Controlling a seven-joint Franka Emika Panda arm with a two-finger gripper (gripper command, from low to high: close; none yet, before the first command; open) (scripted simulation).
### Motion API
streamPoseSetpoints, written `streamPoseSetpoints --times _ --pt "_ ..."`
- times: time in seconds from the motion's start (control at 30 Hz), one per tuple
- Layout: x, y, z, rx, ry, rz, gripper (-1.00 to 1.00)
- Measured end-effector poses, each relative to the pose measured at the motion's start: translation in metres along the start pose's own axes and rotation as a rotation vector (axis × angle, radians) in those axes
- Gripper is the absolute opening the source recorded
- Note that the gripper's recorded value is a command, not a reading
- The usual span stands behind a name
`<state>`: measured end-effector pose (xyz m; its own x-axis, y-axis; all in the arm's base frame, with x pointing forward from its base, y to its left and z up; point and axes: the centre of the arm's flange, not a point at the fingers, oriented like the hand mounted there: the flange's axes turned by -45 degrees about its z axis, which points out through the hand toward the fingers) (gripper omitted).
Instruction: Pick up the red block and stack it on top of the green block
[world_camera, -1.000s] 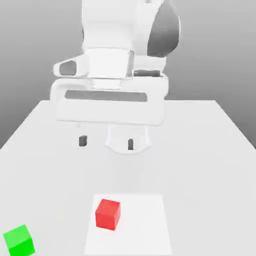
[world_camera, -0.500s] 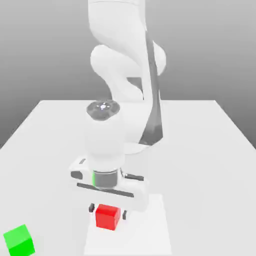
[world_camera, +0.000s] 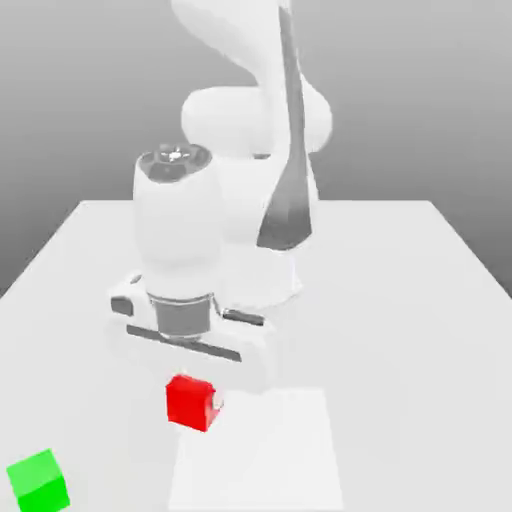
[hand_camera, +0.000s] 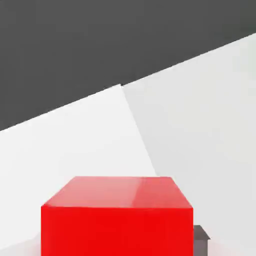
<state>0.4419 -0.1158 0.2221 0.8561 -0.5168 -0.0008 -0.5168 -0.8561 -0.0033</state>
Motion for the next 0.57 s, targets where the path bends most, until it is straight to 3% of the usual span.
streamPoseSetpoints --times 0.23,0.37,0.4,0.57 --pt "0.090 0.084 -0.022 0.000 0.001 0.409 -1.00" --pt "0.102 0.098 0.024 -0.001 0.002 0.464 -1.00" --pt "0.102 0.098 0.034 -0.002 0.002 0.466 1.00" --pt "0.102 0.098 0.034 -0.002 0.002 0.466 1.00"
